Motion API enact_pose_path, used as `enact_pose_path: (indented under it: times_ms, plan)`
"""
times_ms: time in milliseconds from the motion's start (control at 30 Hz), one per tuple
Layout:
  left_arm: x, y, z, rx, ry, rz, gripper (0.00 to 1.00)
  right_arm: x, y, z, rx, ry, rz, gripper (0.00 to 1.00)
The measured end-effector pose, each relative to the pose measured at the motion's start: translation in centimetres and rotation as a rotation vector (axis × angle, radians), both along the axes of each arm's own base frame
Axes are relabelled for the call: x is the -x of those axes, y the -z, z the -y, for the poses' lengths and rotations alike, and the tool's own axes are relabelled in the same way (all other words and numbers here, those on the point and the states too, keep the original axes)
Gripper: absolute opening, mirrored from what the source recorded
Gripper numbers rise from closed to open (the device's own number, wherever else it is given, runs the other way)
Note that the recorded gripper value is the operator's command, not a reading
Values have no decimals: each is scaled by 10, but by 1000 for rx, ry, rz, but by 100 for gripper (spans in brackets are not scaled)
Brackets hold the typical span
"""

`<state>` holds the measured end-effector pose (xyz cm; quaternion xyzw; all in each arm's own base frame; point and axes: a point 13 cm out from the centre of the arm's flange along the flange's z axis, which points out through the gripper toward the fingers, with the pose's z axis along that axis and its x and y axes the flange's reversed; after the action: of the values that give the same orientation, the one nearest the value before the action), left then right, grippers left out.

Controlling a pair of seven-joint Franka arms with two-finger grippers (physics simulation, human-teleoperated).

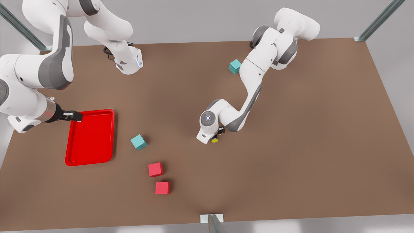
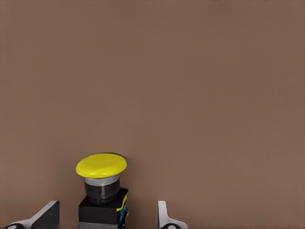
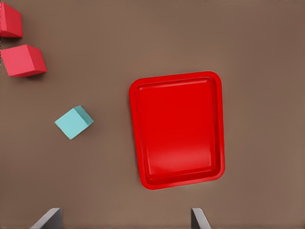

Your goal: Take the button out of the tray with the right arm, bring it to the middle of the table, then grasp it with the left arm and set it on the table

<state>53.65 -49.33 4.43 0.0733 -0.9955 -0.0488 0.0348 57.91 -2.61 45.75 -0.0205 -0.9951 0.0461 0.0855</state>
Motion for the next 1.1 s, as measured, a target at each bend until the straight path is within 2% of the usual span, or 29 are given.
enact_pose_path:
  times_ms: [200, 567, 600, 633, 700, 767, 833, 900, 967, 1100]
  plan:
    - [-3, 2, 2, 11, -30, 10, 100, 1, -5, -13, 0, -31, -1, 100]
    - [6, 5, 5, 11, -50, 7, 99, -23, 19, 0, 11, -29, 26, 100]
    - [6, 5, 5, 11, -53, 8, 96, -24, 20, 0, 10, -28, 28, 100]
    - [6, 5, 5, 11, -55, 8, 88, -24, 20, -1, 10, -31, 29, 100]
    - [6, 5, 4, 11, -59, 8, 84, -24, 18, -2, 11, -33, 34, 100]
    - [5, 5, 4, 11, -64, 9, 68, -24, 20, -4, 10, -37, 29, 100]
    - [5, 5, 3, 10, -68, 9, 63, -24, 20, -2, 11, -36, 30, 100]
    - [4, 5, 3, 9, -71, 9, 47, -24, 22, 0, 11, -35, 26, 100]
    - [4, 4, 2, 7, -74, 9, 36, -24, 24, -1, 10, -37, 24, 100]
    - [2, -1, 1, 5, -82, 13, 35, -24, 24, -1, 10, -39, 24, 100]
